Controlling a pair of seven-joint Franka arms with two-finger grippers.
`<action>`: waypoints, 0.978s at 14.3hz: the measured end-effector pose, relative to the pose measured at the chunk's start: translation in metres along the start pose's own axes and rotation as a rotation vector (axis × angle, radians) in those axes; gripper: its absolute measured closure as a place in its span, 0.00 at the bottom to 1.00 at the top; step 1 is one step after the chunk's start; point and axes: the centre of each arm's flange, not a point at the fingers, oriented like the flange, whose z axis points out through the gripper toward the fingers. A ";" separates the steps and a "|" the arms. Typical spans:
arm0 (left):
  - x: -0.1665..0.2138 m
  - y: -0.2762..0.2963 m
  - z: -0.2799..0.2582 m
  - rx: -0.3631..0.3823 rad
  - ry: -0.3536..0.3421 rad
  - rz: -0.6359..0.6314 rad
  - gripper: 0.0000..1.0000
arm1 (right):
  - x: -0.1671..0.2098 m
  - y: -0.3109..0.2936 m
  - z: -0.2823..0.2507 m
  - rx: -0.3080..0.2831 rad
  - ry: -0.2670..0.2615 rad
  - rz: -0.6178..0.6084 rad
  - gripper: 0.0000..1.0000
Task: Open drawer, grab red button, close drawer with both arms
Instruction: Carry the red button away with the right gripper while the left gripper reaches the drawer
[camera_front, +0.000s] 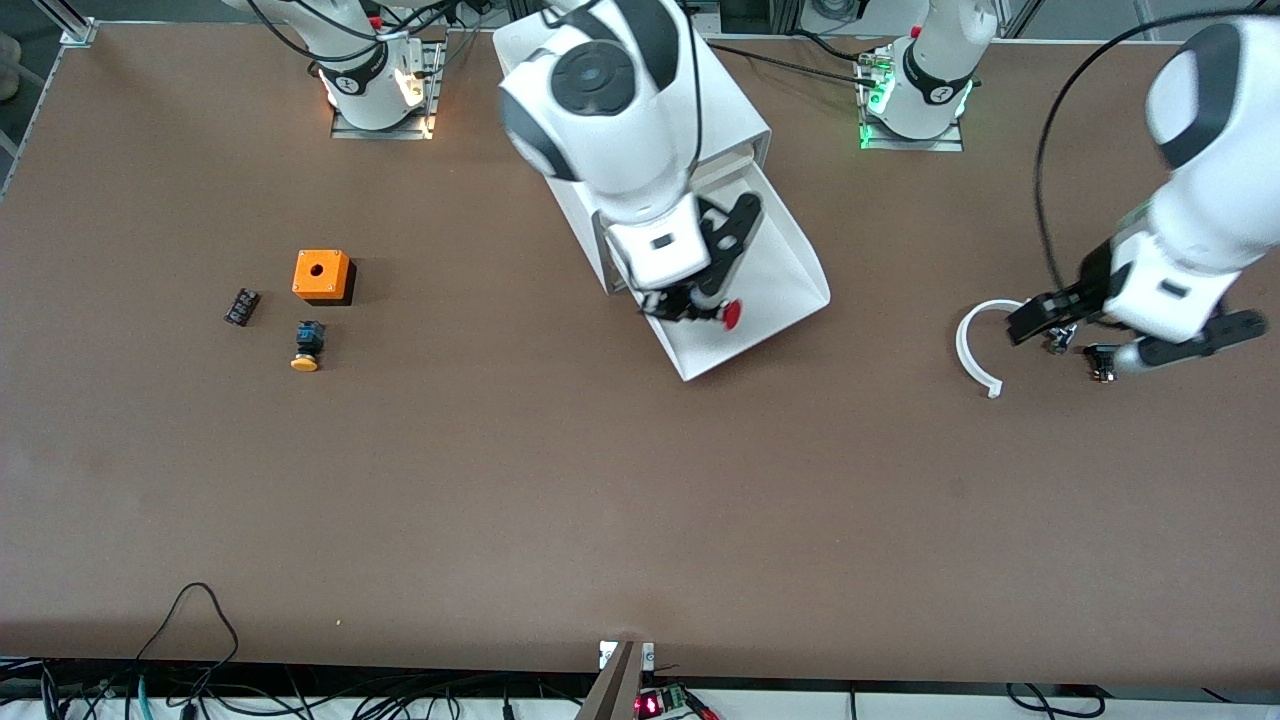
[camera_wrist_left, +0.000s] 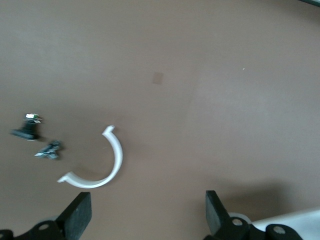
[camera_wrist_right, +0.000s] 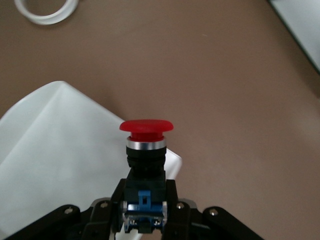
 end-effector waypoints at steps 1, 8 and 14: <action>-0.005 0.014 0.020 -0.005 0.000 -0.029 0.00 | -0.012 0.031 -0.007 -0.013 -0.011 0.096 0.66; -0.053 0.081 0.137 -0.079 0.046 -0.203 0.00 | -0.140 0.216 -0.011 -0.082 -0.258 0.728 0.66; -0.107 0.123 0.214 -0.133 0.048 -0.276 0.00 | -0.217 0.238 0.043 -0.198 -0.460 0.970 0.66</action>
